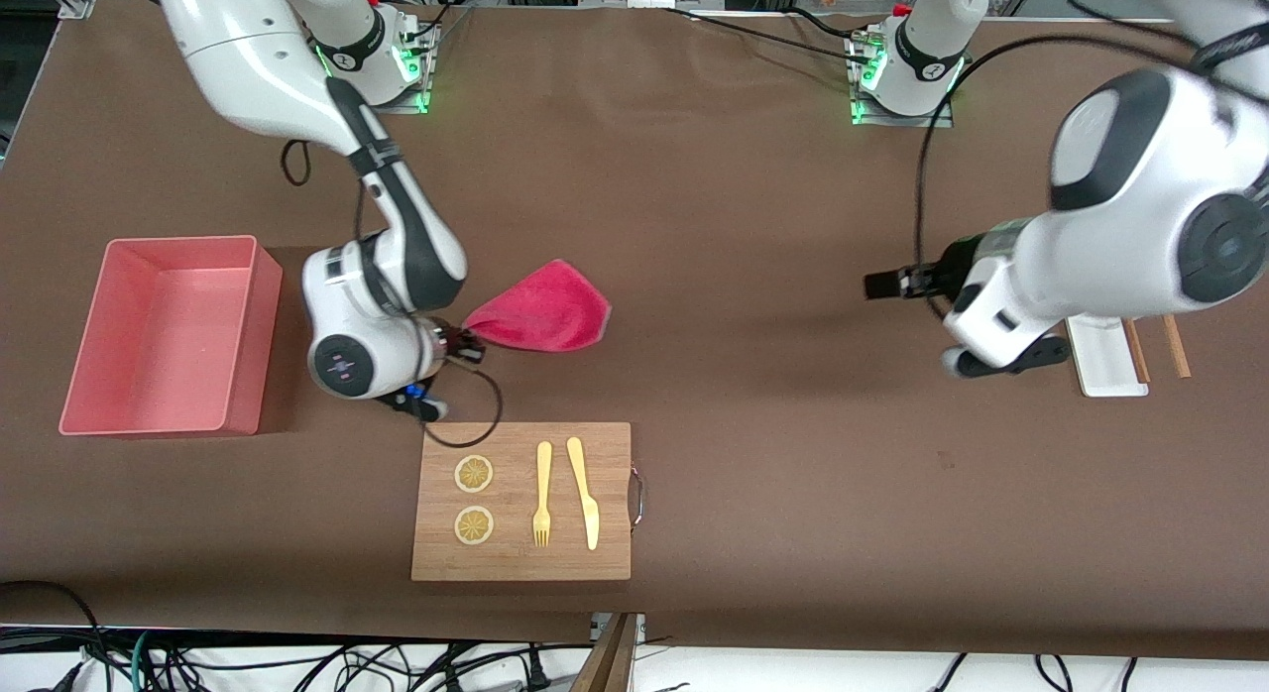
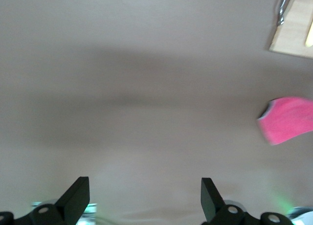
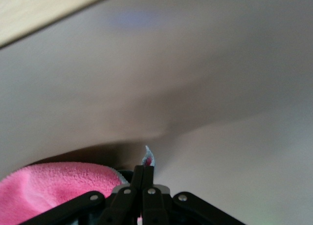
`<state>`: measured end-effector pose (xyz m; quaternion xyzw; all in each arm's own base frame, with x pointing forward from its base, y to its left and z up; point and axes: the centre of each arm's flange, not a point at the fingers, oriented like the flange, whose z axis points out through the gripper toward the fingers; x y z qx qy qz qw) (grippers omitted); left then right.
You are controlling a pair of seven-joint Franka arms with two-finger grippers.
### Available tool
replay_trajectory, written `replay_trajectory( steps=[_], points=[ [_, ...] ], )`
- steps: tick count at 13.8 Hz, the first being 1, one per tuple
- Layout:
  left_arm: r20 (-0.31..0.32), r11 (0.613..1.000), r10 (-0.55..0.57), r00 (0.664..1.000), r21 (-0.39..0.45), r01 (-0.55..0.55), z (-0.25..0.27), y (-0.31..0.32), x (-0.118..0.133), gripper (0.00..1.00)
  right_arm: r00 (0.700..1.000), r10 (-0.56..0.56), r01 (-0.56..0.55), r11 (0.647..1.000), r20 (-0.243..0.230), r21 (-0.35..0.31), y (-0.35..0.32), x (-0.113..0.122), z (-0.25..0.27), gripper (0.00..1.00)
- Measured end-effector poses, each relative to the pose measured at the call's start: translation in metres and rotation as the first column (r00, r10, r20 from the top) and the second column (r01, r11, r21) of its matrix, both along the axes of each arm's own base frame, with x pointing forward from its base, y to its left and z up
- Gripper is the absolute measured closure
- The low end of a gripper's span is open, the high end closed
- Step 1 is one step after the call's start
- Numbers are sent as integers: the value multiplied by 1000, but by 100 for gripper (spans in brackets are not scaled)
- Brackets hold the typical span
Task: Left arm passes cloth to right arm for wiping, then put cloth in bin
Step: 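Move the cloth toward the cutting board while the left gripper withdraws, then wipe the table beside the cutting board with the right gripper's cloth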
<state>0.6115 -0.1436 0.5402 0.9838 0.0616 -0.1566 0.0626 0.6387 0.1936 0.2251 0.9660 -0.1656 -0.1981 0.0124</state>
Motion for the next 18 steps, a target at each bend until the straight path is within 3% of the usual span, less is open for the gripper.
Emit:
replay_trajectory(
  steps=[2, 5, 7, 9, 13, 15, 18],
  points=[
    [47, 995, -58, 997, 79, 54, 37, 21, -37, 0, 996, 83, -83, 996, -9, -14, -53, 10, 1, 99],
    [92, 986, -111, 990, 134, 98, 62, 36, -94, 0, 979, 205, -205, 978, -6, -37, -107, 21, 8, 99],
    [128, 984, -130, 983, 140, 112, 54, 59, -111, 0, 954, 299, -296, 948, 4, -120, -111, 26, 22, 99],
    [158, 985, -137, 978, 129, 117, 37, 89, -111, 0, 939, 344, -335, 924, 22, -185, -71, 22, 35, 99],
    [220, 983, -154, 963, 128, 128, 38, 97, -87, 0, 962, 256, -219, 934, 99, -282, 50, -9, 29, 99],
    [240, 983, -160, 957, 128, 132, 45, 93, -74, 0, 975, 152, -108, 961, 160, -254, 101, -25, 19, 99],
    [249, 980, -181, 951, 126, 154, 45, 89, -58, 0, 973, -11, 48, 987, 232, -153, 167, -47, 9, 99]
  ],
)
